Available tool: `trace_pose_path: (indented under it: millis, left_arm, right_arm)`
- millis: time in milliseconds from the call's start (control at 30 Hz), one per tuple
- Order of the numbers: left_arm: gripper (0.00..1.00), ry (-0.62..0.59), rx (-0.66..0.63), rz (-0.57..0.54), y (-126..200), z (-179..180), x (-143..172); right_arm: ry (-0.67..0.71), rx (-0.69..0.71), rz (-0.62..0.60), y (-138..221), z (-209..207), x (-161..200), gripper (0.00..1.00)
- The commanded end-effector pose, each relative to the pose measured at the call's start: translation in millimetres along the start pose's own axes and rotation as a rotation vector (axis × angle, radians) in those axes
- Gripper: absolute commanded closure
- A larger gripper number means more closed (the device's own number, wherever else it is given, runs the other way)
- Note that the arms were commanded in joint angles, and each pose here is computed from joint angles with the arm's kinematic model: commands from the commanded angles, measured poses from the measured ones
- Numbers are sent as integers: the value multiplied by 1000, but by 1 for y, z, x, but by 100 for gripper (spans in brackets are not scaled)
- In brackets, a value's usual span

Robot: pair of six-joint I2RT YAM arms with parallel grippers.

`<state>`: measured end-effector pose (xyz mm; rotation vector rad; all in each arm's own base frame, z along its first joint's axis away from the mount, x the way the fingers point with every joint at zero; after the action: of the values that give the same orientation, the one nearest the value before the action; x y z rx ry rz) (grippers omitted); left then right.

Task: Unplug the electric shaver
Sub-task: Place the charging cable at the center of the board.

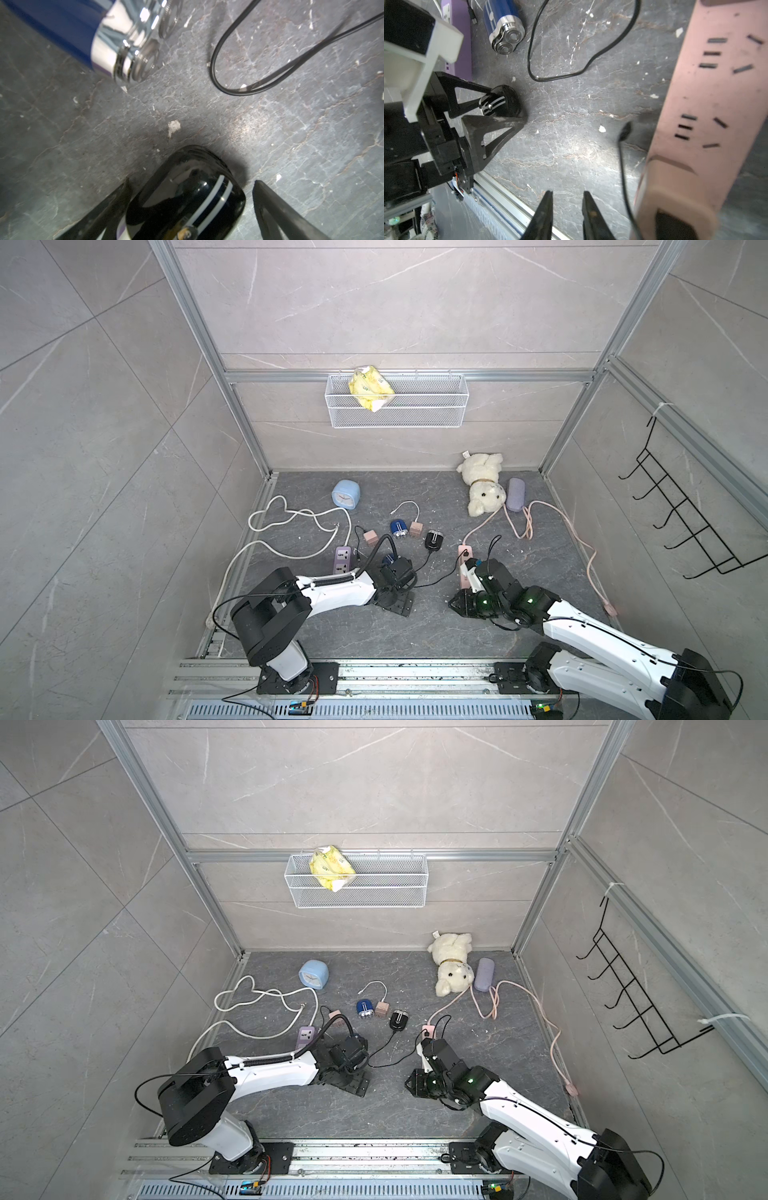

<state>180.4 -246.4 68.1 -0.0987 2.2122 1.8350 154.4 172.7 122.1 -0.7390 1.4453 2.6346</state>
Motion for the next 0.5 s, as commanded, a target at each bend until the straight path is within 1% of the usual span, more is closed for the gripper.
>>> trace_pose_path:
  millis: [0,133,333,400,467]
  left_arm:
    - [5,24,-64,19,3,12,3]
    - [3,15,-48,-15,19,6,-7]
    - [1,0,-15,-48,32,-5,-18]
    - [1,-20,14,-56,36,-13,-24]
    - [1,-43,61,-65,40,-25,-31]
  right_arm:
    - [25,-35,-3,6,10,-5,62]
    - [39,-40,-4,13,12,-4,57]
    - [57,-33,-42,35,17,-7,54]
    - [65,-27,-65,46,19,-8,53]
    - [72,8,-88,56,17,-10,52]
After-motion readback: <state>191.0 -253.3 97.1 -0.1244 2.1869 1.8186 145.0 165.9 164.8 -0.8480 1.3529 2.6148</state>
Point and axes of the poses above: each gripper's point midway between its finger pads, its own y axis back along the fingers, its own z axis along the line the jaws close on, x = y × z, the point moved 5 cm from there along y, back along the fingers, and after that the axes turned 15 degrees about y, right-handed, at the moved point
